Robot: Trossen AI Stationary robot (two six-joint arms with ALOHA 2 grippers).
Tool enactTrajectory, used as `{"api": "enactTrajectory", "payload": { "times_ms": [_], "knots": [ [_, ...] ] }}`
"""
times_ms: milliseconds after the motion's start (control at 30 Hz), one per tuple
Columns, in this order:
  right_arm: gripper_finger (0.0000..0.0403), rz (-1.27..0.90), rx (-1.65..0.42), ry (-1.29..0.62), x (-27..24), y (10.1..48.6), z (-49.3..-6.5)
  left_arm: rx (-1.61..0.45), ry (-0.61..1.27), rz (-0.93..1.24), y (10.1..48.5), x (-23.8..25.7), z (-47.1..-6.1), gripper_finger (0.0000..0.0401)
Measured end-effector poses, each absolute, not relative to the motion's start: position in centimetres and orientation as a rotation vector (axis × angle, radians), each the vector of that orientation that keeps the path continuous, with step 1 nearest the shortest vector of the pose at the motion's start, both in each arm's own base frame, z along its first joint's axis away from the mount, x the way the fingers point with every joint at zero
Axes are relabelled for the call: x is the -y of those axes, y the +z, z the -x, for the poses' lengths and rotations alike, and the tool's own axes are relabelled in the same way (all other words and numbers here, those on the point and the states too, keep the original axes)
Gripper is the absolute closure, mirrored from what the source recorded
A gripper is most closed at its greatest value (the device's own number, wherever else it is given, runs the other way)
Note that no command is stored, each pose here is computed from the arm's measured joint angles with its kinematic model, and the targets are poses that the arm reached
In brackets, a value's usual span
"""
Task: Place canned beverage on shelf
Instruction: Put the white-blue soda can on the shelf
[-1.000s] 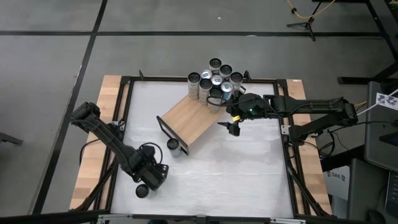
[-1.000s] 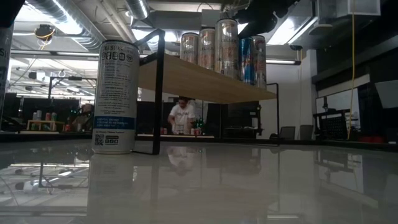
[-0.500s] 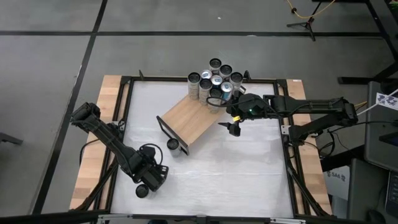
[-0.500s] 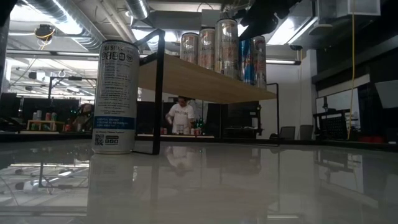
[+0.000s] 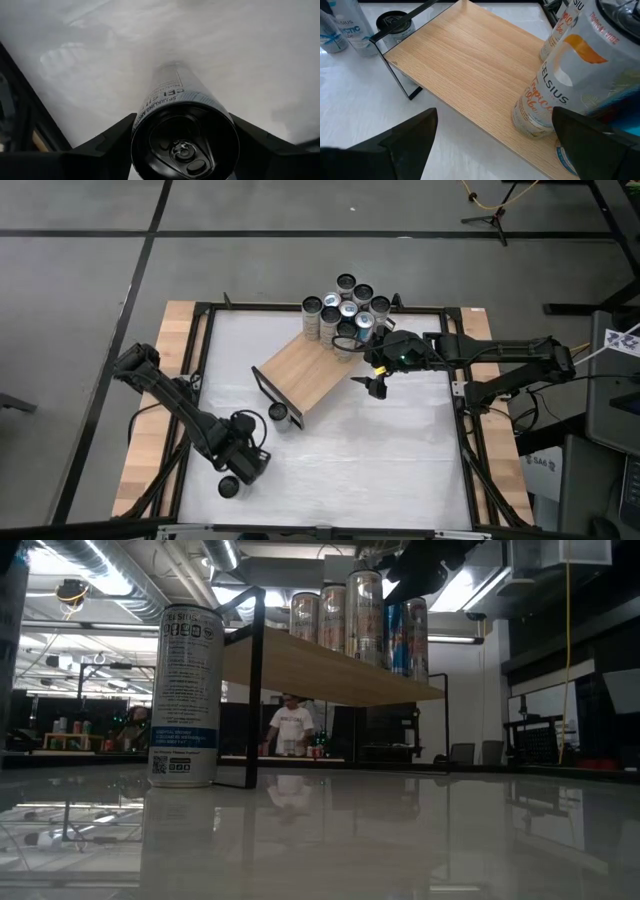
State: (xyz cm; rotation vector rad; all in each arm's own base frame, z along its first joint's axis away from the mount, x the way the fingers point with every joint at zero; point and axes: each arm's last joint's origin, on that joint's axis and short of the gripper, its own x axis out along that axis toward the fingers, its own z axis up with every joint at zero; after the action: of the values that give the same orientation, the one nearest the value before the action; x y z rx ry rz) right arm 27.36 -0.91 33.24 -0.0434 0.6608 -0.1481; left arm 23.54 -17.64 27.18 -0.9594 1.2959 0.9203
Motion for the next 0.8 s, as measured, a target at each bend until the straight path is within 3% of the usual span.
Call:
{"api": "enactTrajectory", "payload": {
  "times_ms": [200,533,800],
  "knots": [
    [0.0015,0.041,-0.661,-0.142,0.9,33.2,-27.4,-1.298,0.747,0.907,29.8,16.2,-23.4,0.0158],
    [0.0015,0.026,-0.661,-0.099,0.8,33.2,-27.4,-1.204,0.297,0.669,36.4,14.5,-25.2,0.0156],
    [0.0015,0.026,-0.661,-0.099,0.8,33.2,-27.4,-1.051,0.180,0.549,40.4,11.9,-26.2,0.0155]
  ]
}}
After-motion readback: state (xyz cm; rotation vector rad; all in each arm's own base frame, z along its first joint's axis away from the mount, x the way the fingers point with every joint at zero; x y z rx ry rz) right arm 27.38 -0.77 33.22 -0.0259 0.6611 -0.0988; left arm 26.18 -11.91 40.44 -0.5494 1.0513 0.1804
